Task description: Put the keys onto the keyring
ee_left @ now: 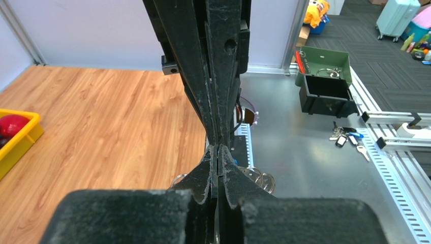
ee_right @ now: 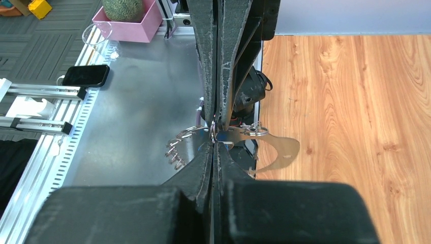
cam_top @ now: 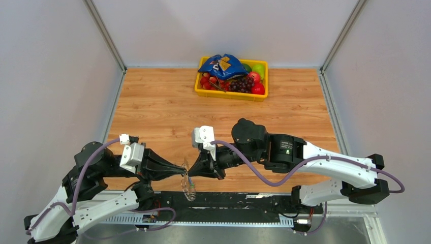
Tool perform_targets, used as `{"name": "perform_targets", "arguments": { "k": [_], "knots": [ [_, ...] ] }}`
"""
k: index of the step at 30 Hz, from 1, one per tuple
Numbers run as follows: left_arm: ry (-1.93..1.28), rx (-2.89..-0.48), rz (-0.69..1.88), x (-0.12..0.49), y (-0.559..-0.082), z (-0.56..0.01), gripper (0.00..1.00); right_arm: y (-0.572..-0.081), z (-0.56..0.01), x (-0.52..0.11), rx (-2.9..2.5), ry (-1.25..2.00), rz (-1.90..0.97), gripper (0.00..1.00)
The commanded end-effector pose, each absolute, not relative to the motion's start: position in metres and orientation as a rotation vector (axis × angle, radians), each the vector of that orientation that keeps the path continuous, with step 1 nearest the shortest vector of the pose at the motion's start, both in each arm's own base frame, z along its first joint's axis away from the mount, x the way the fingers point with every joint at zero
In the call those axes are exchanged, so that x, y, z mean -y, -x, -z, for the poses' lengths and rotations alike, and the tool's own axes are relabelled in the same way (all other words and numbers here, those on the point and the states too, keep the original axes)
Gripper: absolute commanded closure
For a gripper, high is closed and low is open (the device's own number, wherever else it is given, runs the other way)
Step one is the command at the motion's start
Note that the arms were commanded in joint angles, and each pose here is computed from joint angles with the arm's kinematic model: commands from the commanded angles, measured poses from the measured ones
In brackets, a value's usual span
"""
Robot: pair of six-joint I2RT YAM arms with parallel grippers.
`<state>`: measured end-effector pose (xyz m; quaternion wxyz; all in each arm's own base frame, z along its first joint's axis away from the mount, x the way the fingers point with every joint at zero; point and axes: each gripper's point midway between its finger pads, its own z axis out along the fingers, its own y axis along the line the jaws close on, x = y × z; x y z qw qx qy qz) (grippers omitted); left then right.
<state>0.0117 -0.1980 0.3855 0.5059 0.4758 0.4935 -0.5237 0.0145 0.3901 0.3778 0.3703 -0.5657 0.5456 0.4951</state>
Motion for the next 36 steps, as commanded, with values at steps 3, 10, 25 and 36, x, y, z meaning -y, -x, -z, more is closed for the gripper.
{"name": "perform_targets", "arguments": {
  "k": [3, 10, 25, 36],
  "knots": [
    [-1.088, -1.057, 1.283, 0.195, -0.009, -0.414, 1.00, -0.010, -0.383, -0.389, -1.359, 1.419, -1.329, 1.00],
    [-1.076, -0.980, 1.321, 0.195, -0.002, -0.423, 1.00, -0.007, -0.379, -0.392, -1.335, 1.428, -1.351, 1.00],
    [-1.067, -0.973, 1.328, 0.195, -0.002, -0.422, 1.00, -0.025, -0.393, -0.378, -1.343, 1.301, -1.273, 0.71],
    [-0.975, -1.054, 1.254, 0.197, -0.025, -0.421, 1.00, -0.046, -0.385, -0.342, -1.389, 1.161, -1.158, 0.37]
  ]
}}
